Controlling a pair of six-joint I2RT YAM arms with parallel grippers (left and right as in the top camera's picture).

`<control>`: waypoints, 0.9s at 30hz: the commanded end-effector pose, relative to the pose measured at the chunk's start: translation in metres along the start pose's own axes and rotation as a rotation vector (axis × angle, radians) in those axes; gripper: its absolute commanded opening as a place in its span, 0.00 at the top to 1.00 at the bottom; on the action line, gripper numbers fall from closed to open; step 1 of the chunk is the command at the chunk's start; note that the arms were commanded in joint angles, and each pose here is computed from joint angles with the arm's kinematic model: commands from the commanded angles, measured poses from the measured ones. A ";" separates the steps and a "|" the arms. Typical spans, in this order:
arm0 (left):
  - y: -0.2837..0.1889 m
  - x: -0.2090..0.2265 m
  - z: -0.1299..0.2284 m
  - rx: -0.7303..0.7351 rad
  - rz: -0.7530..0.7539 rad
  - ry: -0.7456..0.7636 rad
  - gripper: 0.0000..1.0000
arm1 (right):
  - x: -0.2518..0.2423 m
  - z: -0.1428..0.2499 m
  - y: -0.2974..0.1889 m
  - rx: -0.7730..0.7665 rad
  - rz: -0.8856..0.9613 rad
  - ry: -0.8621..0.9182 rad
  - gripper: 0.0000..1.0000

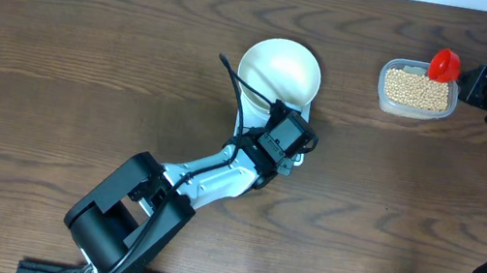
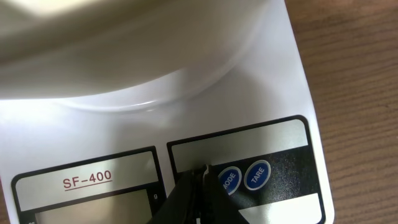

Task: Scoop item into bowl and weigh 50g on scale

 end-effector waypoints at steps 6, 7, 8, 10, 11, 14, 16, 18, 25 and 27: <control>0.020 0.021 0.044 0.153 -0.080 0.018 0.93 | 0.005 -0.003 -0.002 -0.010 -0.023 -0.020 0.99; 0.020 0.021 0.044 0.154 -0.080 0.018 0.93 | 0.005 -0.003 -0.002 -0.010 -0.022 -0.020 0.99; 0.020 0.021 0.044 0.154 -0.080 0.018 0.93 | 0.005 -0.003 -0.002 -0.010 -0.023 -0.021 0.99; 0.020 0.021 0.045 0.156 -0.082 0.015 0.93 | 0.005 -0.003 -0.002 -0.010 -0.023 -0.021 0.99; 0.020 0.021 0.045 0.156 -0.082 0.015 0.93 | 0.005 -0.003 -0.002 -0.010 -0.023 -0.021 0.99; 0.020 0.021 0.045 0.157 -0.082 0.016 0.93 | 0.005 -0.003 -0.002 -0.010 -0.023 -0.021 0.99; 0.020 0.021 0.045 0.155 -0.085 0.015 0.93 | 0.005 -0.003 -0.002 -0.010 -0.023 -0.021 0.99; 0.020 0.026 0.044 0.141 -0.128 -0.015 0.93 | 0.005 -0.003 -0.002 -0.010 -0.023 -0.021 0.99; 0.019 0.029 0.045 0.139 -0.152 -0.024 0.93 | 0.005 -0.003 -0.002 -0.010 -0.023 -0.021 0.99; 0.020 0.029 0.044 0.135 -0.149 -0.025 0.93 | 0.005 -0.003 -0.002 -0.010 -0.023 -0.020 0.99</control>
Point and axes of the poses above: each gripper's point midway between its finger pads, its own y axis out along the fingers, its own x axis along the line the jaws close on, z = x × y, the point moved 6 cm from there along -y, back along the fingers, and after that the axes turned 5 degrees about -y, right-handed, at the moved point
